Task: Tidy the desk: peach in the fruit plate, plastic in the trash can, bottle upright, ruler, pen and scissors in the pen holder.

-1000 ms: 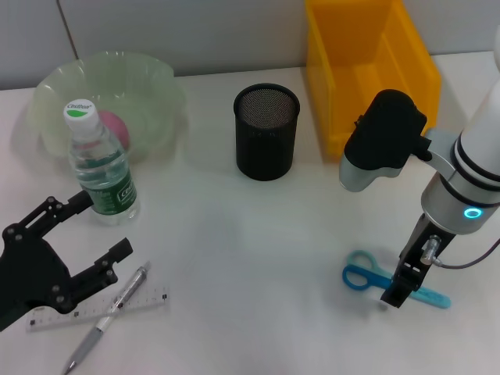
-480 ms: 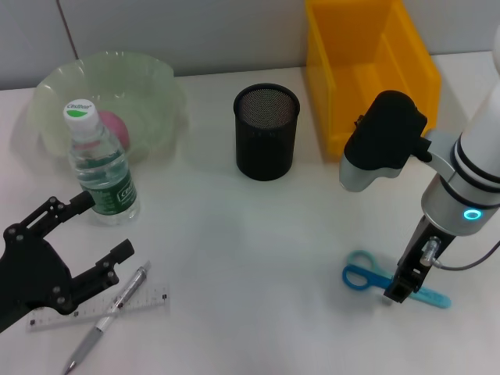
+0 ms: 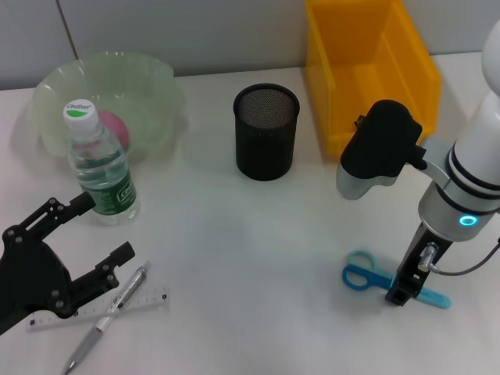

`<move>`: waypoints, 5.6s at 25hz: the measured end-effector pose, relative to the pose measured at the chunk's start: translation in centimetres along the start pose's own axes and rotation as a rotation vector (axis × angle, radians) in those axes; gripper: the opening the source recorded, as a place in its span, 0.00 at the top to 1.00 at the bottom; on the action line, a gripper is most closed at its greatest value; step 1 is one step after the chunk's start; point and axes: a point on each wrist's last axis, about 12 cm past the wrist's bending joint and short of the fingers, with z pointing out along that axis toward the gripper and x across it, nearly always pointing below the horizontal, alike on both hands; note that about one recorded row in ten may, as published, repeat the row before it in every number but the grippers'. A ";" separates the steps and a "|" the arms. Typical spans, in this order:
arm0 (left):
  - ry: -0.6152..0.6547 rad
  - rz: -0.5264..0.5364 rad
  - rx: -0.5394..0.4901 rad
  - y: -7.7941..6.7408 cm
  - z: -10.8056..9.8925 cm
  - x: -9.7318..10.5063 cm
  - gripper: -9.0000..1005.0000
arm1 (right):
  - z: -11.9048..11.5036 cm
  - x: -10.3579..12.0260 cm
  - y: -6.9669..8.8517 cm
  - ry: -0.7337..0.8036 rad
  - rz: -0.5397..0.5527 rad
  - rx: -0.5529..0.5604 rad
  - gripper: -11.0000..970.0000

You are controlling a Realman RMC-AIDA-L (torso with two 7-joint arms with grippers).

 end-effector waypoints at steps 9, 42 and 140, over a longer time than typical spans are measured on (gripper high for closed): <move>-0.013 -0.002 0.008 -0.2 -0.3 -0.1 0.20 | 0.1 0.0 0.0 0.003 0.013 -0.002 0.59; -0.044 -0.003 0.025 -0.6 -0.9 -0.6 0.20 | -8.3 4.0 -3.0 -0.740 0.162 0.102 0.77; 0.778 0.191 0.532 5.6 9.3 -4.2 0.20 | 0.6 11.0 -1.8 -0.872 -0.031 -0.458 0.19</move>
